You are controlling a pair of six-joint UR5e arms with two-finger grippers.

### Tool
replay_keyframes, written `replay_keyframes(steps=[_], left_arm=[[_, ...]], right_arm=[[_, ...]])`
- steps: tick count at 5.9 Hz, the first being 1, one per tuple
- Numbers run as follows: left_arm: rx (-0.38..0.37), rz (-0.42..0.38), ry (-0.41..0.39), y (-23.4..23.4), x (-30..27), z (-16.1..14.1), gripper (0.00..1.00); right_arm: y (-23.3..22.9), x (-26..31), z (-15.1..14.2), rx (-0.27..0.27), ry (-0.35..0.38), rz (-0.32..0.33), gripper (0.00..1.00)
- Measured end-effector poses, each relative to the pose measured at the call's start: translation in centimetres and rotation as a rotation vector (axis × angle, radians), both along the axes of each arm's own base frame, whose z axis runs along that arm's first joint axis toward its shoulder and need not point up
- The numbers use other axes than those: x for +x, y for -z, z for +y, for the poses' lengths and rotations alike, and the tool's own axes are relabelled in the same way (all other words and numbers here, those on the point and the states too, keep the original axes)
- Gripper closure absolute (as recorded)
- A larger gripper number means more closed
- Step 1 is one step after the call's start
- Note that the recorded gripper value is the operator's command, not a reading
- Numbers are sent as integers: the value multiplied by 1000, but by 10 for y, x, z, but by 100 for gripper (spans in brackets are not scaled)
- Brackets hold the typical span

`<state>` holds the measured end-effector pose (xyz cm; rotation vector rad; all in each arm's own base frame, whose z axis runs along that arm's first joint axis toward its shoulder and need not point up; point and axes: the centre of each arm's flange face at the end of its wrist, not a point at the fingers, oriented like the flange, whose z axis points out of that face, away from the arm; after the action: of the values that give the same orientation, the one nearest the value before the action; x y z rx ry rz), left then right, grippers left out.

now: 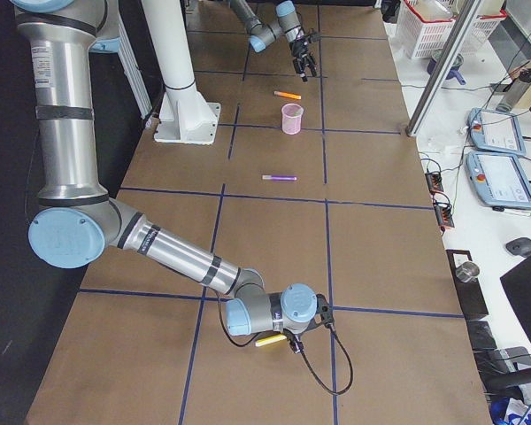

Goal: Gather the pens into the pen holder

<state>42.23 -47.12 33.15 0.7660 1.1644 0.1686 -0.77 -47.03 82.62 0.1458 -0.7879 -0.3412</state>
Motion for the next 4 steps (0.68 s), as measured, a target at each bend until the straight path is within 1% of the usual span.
replay_keyframes(steps=[2,3,4], left_arm=[[2,-3,0,-1,0,0,1],[-1,-6,-3,-2,1,1,0],[-8,-12,-6,-3,2,1,1]], right_arm=[[8,-1,-2,23,6,-13,100],[24,-2,-5,53,6,-33,100],[47,-1,-10,99,-5,-62,100]])
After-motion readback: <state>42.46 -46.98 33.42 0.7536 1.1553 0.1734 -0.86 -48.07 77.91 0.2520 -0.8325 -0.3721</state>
